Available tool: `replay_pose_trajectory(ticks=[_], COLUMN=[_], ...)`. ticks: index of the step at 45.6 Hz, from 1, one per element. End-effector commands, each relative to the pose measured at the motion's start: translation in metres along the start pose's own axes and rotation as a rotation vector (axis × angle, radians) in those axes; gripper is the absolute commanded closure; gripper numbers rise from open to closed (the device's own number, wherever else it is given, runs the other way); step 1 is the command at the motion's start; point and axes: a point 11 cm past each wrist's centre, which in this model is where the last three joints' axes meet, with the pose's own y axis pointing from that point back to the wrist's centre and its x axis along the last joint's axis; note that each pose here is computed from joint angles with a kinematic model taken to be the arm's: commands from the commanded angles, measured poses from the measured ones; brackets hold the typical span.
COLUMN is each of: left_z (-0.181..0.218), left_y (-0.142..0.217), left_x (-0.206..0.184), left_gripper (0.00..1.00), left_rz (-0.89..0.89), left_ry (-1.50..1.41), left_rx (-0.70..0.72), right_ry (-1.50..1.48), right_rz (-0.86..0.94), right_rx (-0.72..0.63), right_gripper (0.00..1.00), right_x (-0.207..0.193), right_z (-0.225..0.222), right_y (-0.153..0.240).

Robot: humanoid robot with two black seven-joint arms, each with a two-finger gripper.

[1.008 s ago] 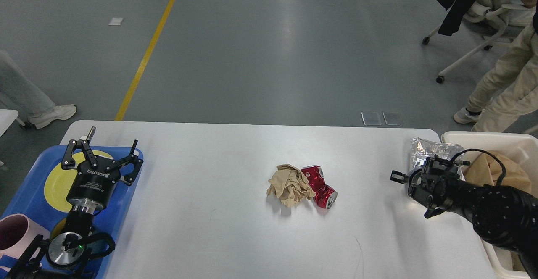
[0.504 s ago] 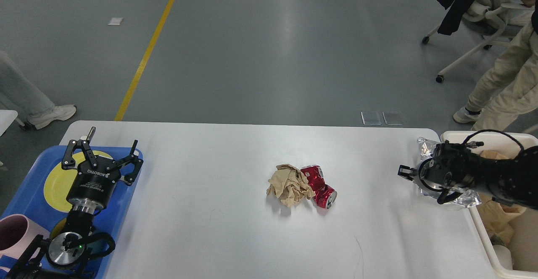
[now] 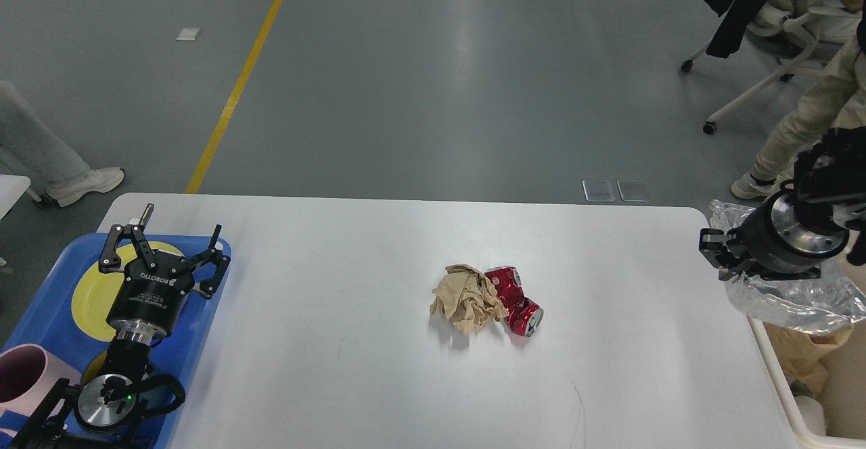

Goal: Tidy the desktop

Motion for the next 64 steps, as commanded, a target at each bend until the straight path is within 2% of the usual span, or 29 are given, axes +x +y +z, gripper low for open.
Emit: replay_pose_trajectory(ticks=[1,15,24,34,41,45,49,54,64], left_z=[0.000,0.000,0.000,0.000,0.000,0.000,0.000,0.000,0.000], left_y=[0.000,0.000,0.000,0.000,0.000,0.000,0.000,0.000,0.000], left_x=[0.000,0.000,0.000,0.000,0.000,0.000,0.000,0.000,0.000], left_gripper=[0.03,0.03,0.03,0.03,0.04,0.03,0.03,0.03,0.03], left_rz=[0.000,0.001,0.000,0.000,0.000,0.000,0.000,0.000,0.001], left_ry=[0.000,0.001,0.000,0.000,0.000,0.000,0.000,-0.001,0.001], left_rx=[0.002,0.000,-0.001,0.000,0.000,0.000,0.000,0.001,0.000], right_ry=[-0.003,-0.039,-0.120,-0.213,-0.258,-0.282,-0.311,-0.315,-0.252], right_rz=[-0.030,-0.044,0.031,0.097,0.121,0.149,0.151,0.159,0.255], right_rx=[0.071,0.050,-0.017,-0.170,-0.185,-0.226,-0.245,-0.236,-0.247], right_gripper=[1.00,1.00,1.00,1.00,1.00,1.00,1.00,1.00,1.00], right_x=[-0.004,-0.004,0.012,0.026,0.027,0.022,0.000,-0.022,-0.055], right_z=[0.004,0.028,0.080,0.155,0.186,0.213,0.230,0.227,0.208], right_y=[0.035,0.050,0.043,-0.009,-0.062,-0.096,-0.136,-0.178,-0.235])
